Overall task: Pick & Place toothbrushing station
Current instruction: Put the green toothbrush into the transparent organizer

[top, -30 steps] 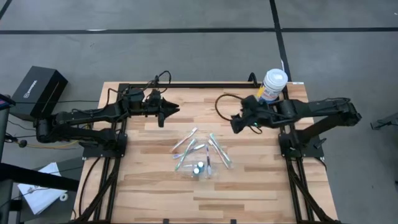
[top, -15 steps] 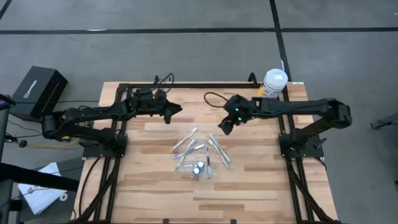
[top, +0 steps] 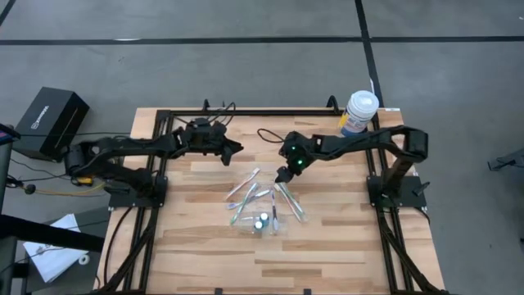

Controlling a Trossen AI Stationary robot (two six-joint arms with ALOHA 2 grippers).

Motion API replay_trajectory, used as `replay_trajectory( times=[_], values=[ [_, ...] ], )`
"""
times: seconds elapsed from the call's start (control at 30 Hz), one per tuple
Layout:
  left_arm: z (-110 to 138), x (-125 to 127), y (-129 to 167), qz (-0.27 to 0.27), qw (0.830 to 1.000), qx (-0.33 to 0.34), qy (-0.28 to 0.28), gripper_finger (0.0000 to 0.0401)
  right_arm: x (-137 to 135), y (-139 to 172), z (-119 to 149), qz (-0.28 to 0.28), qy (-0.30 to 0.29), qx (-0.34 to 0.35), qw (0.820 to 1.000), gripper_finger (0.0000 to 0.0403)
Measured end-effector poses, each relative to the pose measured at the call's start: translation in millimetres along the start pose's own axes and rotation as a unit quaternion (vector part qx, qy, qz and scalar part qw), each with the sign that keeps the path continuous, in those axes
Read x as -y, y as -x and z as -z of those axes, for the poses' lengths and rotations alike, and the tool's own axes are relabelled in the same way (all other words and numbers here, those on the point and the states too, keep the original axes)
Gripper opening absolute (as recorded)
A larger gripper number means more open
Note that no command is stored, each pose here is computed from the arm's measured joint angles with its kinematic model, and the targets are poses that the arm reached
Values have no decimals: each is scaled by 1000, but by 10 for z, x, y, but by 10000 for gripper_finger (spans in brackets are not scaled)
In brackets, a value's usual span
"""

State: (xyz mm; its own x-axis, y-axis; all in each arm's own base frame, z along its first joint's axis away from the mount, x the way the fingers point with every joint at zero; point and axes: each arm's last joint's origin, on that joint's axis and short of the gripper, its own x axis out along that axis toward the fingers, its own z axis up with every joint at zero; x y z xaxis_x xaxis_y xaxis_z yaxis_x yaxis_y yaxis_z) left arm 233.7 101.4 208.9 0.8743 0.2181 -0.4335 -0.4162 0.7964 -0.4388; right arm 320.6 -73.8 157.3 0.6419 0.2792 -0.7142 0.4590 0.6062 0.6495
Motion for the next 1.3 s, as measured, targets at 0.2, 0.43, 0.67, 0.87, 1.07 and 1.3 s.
replay_trajectory(
  times=[0.2,0.43,0.67,0.87,1.07,1.3],
  values=[
    [50,-36,-81,-4,1000,-15,-3,104,70,-97,10,10,-28,-14,999,255],
    [59,-92,-106,-1,1000,-25,-9,104,113,-57,-41,15,-41,-3,999,255],
    [44,-139,-103,-2,1000,-25,-13,104,158,-32,-69,20,-52,2,998,255],
    [35,-159,-98,2,1000,-26,-15,104,202,-87,-55,31,-63,-6,998,242],
    [36,-159,-98,2,999,-26,-20,104,212,-259,12,30,-69,-24,997,204],
    [36,-159,-98,2,999,-27,-20,104,215,-308,21,39,-78,-17,996,144]
  ],
)
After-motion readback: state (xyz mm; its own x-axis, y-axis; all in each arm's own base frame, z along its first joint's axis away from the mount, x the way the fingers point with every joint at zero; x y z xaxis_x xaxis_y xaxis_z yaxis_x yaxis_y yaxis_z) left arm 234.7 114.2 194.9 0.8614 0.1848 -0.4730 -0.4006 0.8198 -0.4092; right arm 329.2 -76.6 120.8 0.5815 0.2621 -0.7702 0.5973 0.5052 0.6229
